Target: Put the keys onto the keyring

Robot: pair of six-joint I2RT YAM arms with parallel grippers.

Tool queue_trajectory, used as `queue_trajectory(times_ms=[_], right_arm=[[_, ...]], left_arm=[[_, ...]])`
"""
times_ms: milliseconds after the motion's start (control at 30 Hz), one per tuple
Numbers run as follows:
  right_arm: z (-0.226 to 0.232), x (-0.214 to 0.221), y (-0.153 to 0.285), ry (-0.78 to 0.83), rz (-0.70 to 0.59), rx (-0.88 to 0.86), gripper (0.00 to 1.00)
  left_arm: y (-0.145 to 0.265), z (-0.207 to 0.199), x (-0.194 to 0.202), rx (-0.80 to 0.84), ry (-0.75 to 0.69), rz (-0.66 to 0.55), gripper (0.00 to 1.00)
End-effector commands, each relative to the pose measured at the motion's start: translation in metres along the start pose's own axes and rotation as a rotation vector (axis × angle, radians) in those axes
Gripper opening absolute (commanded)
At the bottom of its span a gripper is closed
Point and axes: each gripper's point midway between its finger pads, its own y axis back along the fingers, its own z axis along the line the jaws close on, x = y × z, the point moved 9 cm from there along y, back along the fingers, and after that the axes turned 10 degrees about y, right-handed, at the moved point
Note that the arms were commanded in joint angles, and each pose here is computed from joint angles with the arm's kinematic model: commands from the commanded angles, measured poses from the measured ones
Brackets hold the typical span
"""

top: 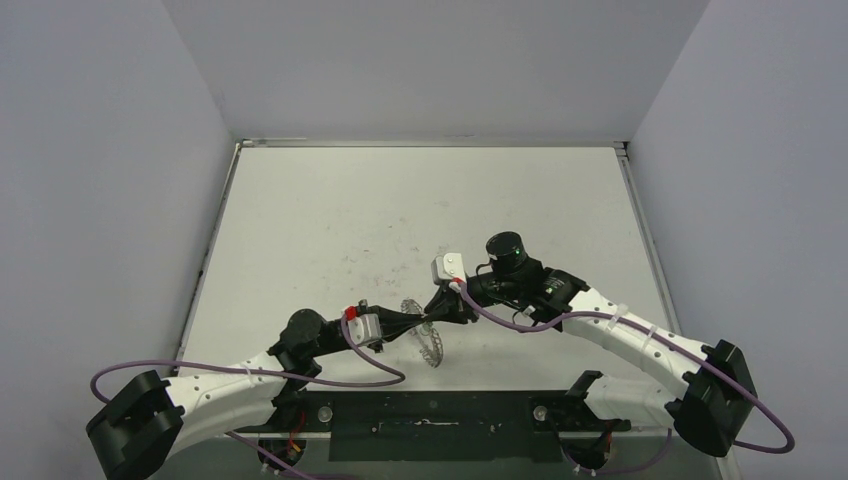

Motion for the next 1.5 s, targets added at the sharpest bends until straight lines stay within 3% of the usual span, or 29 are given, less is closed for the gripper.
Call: queue_trajectory(times_ms=[0, 67, 433, 567, 700, 1000, 1300, 1467], right_arm=[[-0.004, -0.008, -0.005, 0.045, -0.056, -0.022, 0.09], [-0.004, -0.008, -0.005, 0.044, -0.043, -0.028, 0.0], [0.001, -0.019, 0.002, 0.05, -0.031, -0.029, 0.0], [-0.003, -0.02, 0.006, -0.019, 0.051, 0.042, 0.0], [-0.007, -0.023, 0.008, -0.097, 0.134, 0.066, 0.0], [-0.018, -0.03, 0.008, -0.214, 0.417, 0.144, 0.0], [-0.017, -0.039, -0.003, -0.231, 0.461, 0.151, 0.0], [-0.016, -0.04, -0.009, -0.227, 0.475, 0.13, 0.0]], left_arm=[[-0.006, -0.001, -0.026, 0.028, -0.052, -0.112, 0.0], [-0.006, -0.001, -0.026, 0.024, -0.052, -0.112, 0.0], [-0.003, 0.001, -0.026, -0.013, -0.056, -0.086, 0.0], [-0.001, 0.004, -0.028, -0.054, -0.061, -0.065, 0.17], [0.002, 0.009, -0.03, -0.098, -0.075, 0.016, 0.24], [0.0, 0.012, -0.031, -0.089, -0.079, 0.178, 0.29], [-0.009, 0.016, -0.024, -0.049, -0.053, 0.288, 0.33], [-0.014, 0.016, -0.023, -0.033, -0.055, 0.244, 0.33]])
